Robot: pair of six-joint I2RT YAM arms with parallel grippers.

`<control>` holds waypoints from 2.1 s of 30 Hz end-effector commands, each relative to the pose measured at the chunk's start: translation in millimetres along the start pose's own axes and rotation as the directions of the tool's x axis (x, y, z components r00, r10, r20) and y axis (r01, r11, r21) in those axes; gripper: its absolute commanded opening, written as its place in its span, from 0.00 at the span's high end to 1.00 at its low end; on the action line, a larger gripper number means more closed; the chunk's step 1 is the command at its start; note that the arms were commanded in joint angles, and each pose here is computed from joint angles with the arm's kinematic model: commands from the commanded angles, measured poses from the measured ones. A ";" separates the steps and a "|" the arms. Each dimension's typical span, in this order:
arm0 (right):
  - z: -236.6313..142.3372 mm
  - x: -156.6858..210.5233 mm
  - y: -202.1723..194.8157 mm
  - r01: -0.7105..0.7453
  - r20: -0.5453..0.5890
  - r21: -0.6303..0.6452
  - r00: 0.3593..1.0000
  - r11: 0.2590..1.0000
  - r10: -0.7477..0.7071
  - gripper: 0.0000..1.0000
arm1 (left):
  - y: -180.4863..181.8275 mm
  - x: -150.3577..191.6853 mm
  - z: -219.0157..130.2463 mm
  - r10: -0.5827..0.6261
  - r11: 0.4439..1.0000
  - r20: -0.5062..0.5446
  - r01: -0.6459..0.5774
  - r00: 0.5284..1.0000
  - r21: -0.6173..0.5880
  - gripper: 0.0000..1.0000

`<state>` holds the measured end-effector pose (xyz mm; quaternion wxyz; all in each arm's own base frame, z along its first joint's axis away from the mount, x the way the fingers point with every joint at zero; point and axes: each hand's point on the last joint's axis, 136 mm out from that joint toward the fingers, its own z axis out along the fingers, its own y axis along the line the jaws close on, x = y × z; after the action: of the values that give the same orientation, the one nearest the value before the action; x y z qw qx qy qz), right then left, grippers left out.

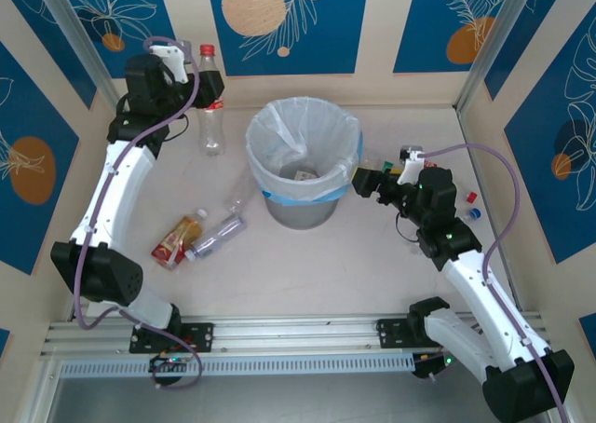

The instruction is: Put the plastic bottles in the bin

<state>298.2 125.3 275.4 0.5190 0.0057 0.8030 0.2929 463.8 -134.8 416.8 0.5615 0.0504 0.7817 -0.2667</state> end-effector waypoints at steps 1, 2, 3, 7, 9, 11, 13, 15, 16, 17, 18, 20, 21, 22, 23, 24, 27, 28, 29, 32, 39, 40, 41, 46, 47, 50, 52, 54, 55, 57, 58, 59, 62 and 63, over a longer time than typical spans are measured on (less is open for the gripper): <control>-5.8 16.9 7.4 0.037 -0.062 -0.047 0.997 0.998 -0.040 0.00 | -46.7 -34.2 -20.0 0.052 0.991 0.113 -0.065 0.992 0.119 0.49; -6.6 19.1 7.3 0.038 -0.070 -0.047 0.997 0.998 -0.041 0.00 | -53.4 -37.3 -21.8 0.063 0.988 0.130 -0.080 0.990 0.130 0.49; -7.2 21.0 6.6 0.037 -0.078 -0.043 0.996 0.998 -0.040 0.01 | -60.6 -39.7 -23.7 0.070 0.985 0.145 -0.091 0.987 0.143 0.49; -7.8 25.0 0.3 0.033 -0.095 -0.011 0.995 0.999 -0.034 0.00 | -89.5 -49.7 -28.2 0.093 0.967 0.194 -0.135 0.977 0.217 0.49; -7.6 25.6 -0.2 0.029 -0.094 -0.008 0.995 1.000 -0.030 0.00 | -106.1 -50.5 -27.8 0.108 0.952 0.202 -0.160 0.973 0.260 0.49; -7.2 25.1 -0.8 0.024 -0.089 -0.005 0.996 1.000 -0.024 0.00 | -119.4 -50.9 -26.7 0.117 0.939 0.208 -0.176 0.971 0.295 0.49; -7.1 24.8 -1.9 0.020 -0.086 0.000 0.996 1.000 -0.020 0.00 | -130.4 -50.2 -23.7 0.118 0.929 0.214 -0.184 0.970 0.322 0.49; -6.9 25.1 -3.2 0.016 -0.086 0.008 0.996 1.000 -0.015 0.00 | -141.8 -48.4 -17.7 0.118 0.917 0.217 -0.191 0.969 0.351 0.49; -6.9 25.7 -4.1 0.014 -0.088 0.011 0.996 1.000 -0.013 0.01 | -146.4 -48.0 -15.0 0.119 0.912 0.220 -0.194 0.968 0.360 0.49; -6.9 26.2 -4.3 0.013 -0.090 0.013 0.996 1.000 -0.012 0.00 | -151.0 -47.1 -11.1 0.120 0.908 0.221 -0.197 0.968 0.371 0.49; -7.2 25.9 -4.5 0.012 -0.089 0.015 0.996 1.000 -0.010 0.00 | -155.1 -45.1 -6.0 0.120 0.903 0.217 -0.197 0.969 0.381 0.49; -8.2 26.6 -4.2 0.010 -0.092 0.016 0.996 1.000 -0.008 0.00 | -160.4 -40.8 4.9 0.122 0.899 0.203 -0.195 0.971 0.391 0.49; -9.0 26.8 -4.6 0.007 -0.092 0.018 0.996 1.000 -0.005 0.00 | -162.2 -37.8 10.9 0.121 0.899 0.194 -0.190 0.974 0.395 0.49; -9.9 26.5 -4.3 0.009 -0.091 0.019 0.996 1.000 -0.007 0.00 | -163.5 -35.4 16.0 0.120 0.898 0.185 -0.186 0.975 0.399 0.49; -11.3 26.5 -4.7 0.009 -0.089 0.022 0.996 1.000 -0.007 0.00 | -164.2 -32.5 21.8 0.118 0.898 0.175 -0.180 0.978 0.401 0.49; -12.8 26.2 -4.8 0.011 -0.087 0.024 0.996 1.000 -0.009 0.00 | -165.2 -30.5 26.1 0.116 0.898 0.167 -0.175 0.979 0.403 0.49; -17.3 25.1 -6.5 0.017 -0.074 0.036 0.997 0.999 -0.014 0.00 | -170.3 -21.3 37.0 0.122 0.893 0.144 -0.172 0.982 0.416 0.49; -18.2 25.2 -7.0 0.018 -0.072 0.041 0.997 0.999 -0.015 0.00 | -173.1 -18.2 39.0 0.129 0.889 0.136 -0.175 0.982 0.423 0.49; -19.1 25.3 -7.8 0.020 -0.070 0.044 0.997 0.999 -0.017 0.00 | -175.5 -13.4 42.1 0.143 0.886 0.126 -0.184 0.982 0.426 0.49; -19.7 26.1 -9.3 0.018 -0.068 0.051 0.998 0.999 -0.015 0.00 | -178.9 5.7 51.5 0.199 0.882 0.080 -0.214 0.977 0.420 0.48; -16.0 25.2 -10.2 0.016 -0.060 0.049 0.998 0.999 -0.013 0.01 | -175.2 62.3 73.2 0.265 0.886 -0.058 -0.219 0.963 0.410 0.47; -15.7 24.7 -9.9 0.015 -0.058 0.048 0.998 0.999 -0.012 0.00 | -175.2 70.2 76.7 0.262 0.885 -0.074 -0.209 0.962 0.417 0.47; -15.1 24.2 -9.4 0.015 -0.058 0.047 0.998 0.999 -0.012 0.00 | -174.7 77.8 81.3 0.259 0.885 -0.086 -0.200 0.962 0.421 0.47; -13.8 24.7 -9.3 0.008 -0.063 0.046 0.998 0.999 -0.005 0.00 | -170.2 111.0 101.6 0.250 0.891 -0.137 -0.172 0.959 0.421 0.47; -13.7 25.4 -10.2 0.006 -0.065 0.050 0.998 0.999 -0.003 0.00 | -169.4 117.2 104.4 0.257 0.891 -0.141 -0.178 0.956 0.417 0.47; -13.8 25.9 -11.9 0.007 -0.066 0.058 0.998 0.998 -0.003 0.00 | -170.2 133.0 108.7 0.282 0.881 -0.135 -0.201 0.950 0.427 0.46; -13.8 25.2 -12.1 0.011 -0.064 0.061 0.998 0.998 -0.007 0.00 | -167.7 144.7 111.2 0.292 0.879 -0.136 -0.209 0.947 0.429 0.45; -13.8 24.6 -12.7 0.011 -0.065 0.065 0.998 0.998 -0.006 0.00 | -166.2 156.5 113.6 0.301 0.875 -0.144 -0.213 0.943 0.436 0.44; -13.5 24.7 -12.7 0.013 -0.066 0.066 0.998 0.998 -0.008 0.00 | -164.9 162.6 115.0 0.310 0.873 -0.155 -0.217 0.938 0.437 0.43; -13.8 24.2 -12.8 0.015 -0.065 0.068 0.998 0.998 -0.011 0.00 | -160.7 176.6 119.7 0.333 0.875 -0.183 -0.231 0.925 0.425 0.43; -13.8 23.7 -12.8 0.015 -0.064 0.069 0.998 0.997 -0.011 0.00 | -159.8 180.3 121.2 0.342 0.875 -0.192 -0.238 0.920 0.422 0.42; -13.7 23.1 -13.1 0.017 -0.063 0.071 0.998 0.997 -0.012 0.00 | -156.2 185.3 124.1 0.351 0.878 -0.205 -0.245 0.914 0.411 0.42; -13.5 23.1 -13.3 0.022 -0.063 0.073 0.998 0.997 -0.017 0.00 | -151.7 191.2 128.5 0.364 0.881 -0.222 -0.257 0.904 0.397 0.37; -13.3 23.0 -13.6 0.021 -0.063 0.074 0.998 0.997 -0.016 0.00 | -151.1 192.2 129.3 0.366 0.881 -0.225 -0.258 0.903 0.396 0.34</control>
<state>278.1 116.0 249.8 0.4889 0.0071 0.8316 0.2633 441.9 -362.0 274.5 0.4506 0.3034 0.7783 -0.3150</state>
